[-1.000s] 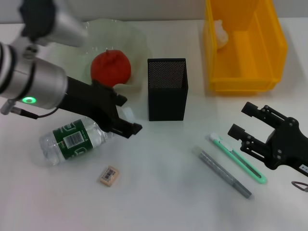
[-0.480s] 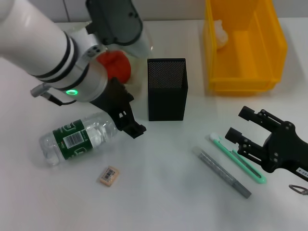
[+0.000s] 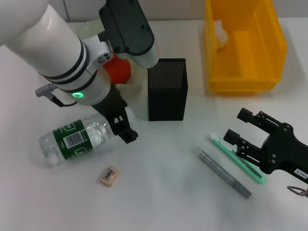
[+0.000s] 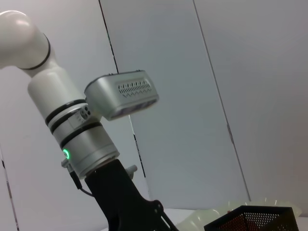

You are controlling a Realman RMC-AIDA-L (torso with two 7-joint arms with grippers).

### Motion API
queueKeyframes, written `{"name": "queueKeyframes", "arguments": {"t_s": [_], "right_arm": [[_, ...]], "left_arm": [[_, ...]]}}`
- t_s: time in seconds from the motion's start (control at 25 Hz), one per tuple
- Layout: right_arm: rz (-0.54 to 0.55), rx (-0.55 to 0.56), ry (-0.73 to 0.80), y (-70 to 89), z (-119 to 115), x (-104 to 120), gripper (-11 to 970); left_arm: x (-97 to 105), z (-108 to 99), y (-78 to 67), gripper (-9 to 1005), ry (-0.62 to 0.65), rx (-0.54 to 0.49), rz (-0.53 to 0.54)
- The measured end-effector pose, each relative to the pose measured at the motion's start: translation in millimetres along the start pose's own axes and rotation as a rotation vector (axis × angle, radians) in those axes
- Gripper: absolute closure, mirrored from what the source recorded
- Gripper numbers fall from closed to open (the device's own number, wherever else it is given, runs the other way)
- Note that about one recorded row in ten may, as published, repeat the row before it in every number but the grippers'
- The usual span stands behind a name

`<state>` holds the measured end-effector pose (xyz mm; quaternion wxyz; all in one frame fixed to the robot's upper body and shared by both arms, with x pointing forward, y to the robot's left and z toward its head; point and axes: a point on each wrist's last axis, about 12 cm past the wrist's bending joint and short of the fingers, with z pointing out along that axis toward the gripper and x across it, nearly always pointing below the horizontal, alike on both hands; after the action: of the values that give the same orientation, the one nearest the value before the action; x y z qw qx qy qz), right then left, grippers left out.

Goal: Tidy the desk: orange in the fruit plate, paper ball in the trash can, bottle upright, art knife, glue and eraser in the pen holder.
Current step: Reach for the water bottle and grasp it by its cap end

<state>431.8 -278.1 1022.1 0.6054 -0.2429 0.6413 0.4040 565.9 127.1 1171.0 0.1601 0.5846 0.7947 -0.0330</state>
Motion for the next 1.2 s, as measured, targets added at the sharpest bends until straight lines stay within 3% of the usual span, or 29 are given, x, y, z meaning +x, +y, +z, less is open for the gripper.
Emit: {"name": "queueKeyframes", "arguments": {"t_s": [1.2], "right_arm": [[0.019, 0.023, 0.023, 0.5, 1.5, 6.0, 273]], "left_arm": [[3.6, 34.1, 14.2, 246, 0.058, -0.026, -0.033]]}}
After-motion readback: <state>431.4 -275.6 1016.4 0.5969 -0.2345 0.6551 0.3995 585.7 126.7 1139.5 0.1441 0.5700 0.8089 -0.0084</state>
